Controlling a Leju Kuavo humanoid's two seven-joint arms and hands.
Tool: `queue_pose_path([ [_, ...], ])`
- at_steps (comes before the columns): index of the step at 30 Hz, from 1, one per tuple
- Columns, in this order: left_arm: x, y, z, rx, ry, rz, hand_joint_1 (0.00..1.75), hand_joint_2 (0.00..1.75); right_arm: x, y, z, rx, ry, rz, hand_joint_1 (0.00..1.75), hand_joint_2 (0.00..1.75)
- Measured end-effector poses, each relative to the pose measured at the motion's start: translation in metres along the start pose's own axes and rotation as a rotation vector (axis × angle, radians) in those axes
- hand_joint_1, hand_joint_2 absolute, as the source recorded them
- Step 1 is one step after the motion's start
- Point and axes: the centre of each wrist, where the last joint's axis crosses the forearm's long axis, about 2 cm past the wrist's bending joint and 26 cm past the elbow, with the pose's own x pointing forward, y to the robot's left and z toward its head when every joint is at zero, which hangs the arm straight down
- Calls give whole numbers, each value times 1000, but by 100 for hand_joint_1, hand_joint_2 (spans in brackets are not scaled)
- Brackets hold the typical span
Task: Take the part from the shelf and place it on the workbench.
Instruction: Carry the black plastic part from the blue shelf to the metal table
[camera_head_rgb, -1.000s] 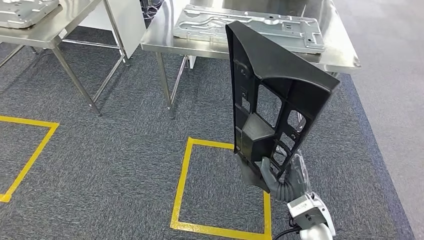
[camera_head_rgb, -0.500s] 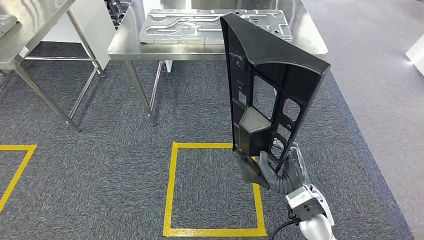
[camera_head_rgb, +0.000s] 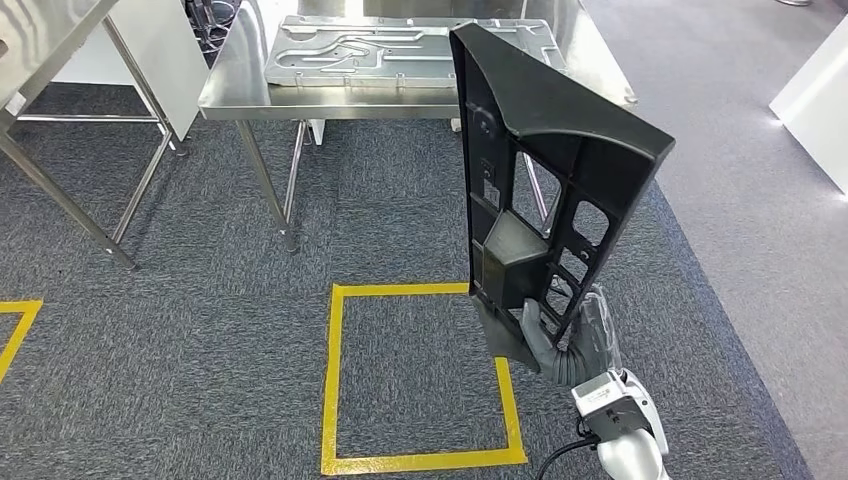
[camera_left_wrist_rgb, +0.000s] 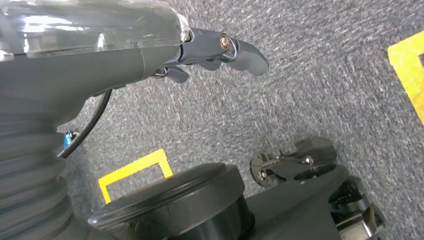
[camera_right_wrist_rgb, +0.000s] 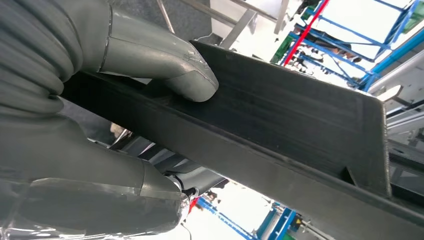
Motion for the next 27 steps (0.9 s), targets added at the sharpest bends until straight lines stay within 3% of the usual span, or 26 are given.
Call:
queue_pose_path([
  [27, -1, 2, -1, 12, 15, 2, 0, 175, 2, 0, 2, -15, -23, 4, 175, 175],
])
